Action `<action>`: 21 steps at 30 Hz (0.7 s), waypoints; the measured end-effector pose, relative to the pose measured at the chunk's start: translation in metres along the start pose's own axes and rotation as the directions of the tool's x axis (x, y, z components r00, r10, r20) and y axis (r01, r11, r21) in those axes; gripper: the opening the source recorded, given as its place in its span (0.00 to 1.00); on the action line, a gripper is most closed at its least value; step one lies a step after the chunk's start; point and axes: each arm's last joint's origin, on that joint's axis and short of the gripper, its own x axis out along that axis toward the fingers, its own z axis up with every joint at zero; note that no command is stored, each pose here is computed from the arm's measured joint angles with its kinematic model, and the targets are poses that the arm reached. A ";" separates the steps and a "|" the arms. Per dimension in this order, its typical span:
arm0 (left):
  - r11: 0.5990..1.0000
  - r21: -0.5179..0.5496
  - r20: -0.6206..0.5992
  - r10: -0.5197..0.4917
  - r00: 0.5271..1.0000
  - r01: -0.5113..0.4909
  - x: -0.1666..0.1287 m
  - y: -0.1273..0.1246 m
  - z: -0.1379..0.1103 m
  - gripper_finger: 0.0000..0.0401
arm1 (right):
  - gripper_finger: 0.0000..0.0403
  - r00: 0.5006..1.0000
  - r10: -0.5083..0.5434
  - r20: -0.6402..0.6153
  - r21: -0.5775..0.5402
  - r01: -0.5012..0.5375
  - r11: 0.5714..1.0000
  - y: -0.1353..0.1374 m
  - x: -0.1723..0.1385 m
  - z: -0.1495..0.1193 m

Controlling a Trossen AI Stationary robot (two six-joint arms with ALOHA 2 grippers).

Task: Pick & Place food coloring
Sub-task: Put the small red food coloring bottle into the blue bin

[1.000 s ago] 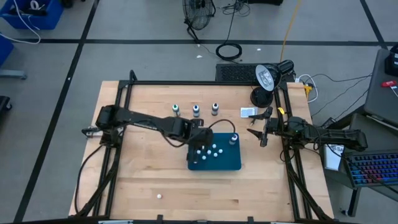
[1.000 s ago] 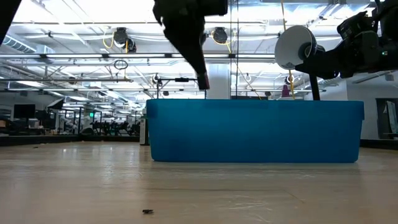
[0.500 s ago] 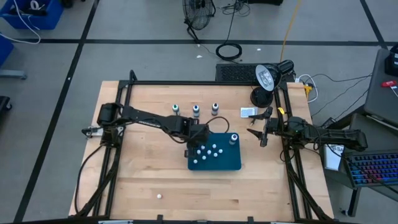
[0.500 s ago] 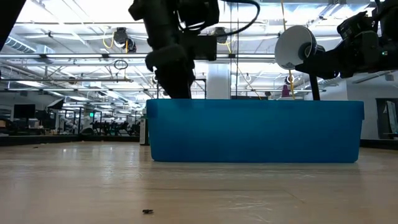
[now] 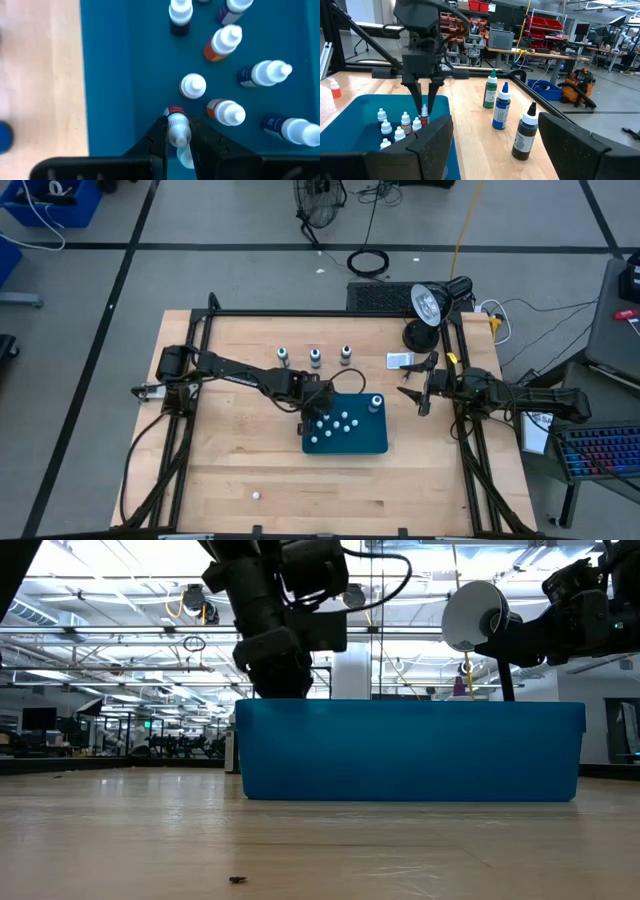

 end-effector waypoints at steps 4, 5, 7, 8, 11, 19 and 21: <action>1.000 -0.011 -0.002 -0.010 1.000 0.010 0.005 0.002 -0.005 0.13 | 0.69 1.000 0.000 0.000 0.000 0.000 1.000 0.000 0.000 0.000; 1.000 -0.015 -0.005 -0.010 1.000 0.010 0.006 0.002 -0.006 0.13 | 0.69 1.000 0.000 0.000 0.000 0.000 1.000 0.000 0.000 0.000; 1.000 -0.026 -0.012 -0.010 1.000 0.010 0.006 0.002 -0.007 0.13 | 0.69 1.000 0.000 0.000 0.000 0.000 1.000 0.000 0.000 0.000; 1.000 -0.028 -0.007 -0.010 1.000 0.010 0.006 0.002 -0.007 0.13 | 0.69 1.000 0.000 0.000 0.000 0.000 1.000 0.000 0.000 0.000; 1.000 -0.029 0.003 -0.010 1.000 0.010 0.006 0.002 -0.006 0.13 | 0.69 1.000 0.000 0.000 0.000 0.000 1.000 0.000 0.000 0.000; 0.998 -0.053 0.040 -0.013 0.999 0.015 0.006 0.000 -0.002 0.37 | 0.69 1.000 0.000 0.000 0.000 0.000 1.000 0.000 0.000 0.000; 0.999 -0.051 0.045 -0.014 0.999 0.016 0.006 0.000 -0.001 0.42 | 0.69 1.000 0.000 0.000 0.000 0.000 1.000 0.000 0.000 0.000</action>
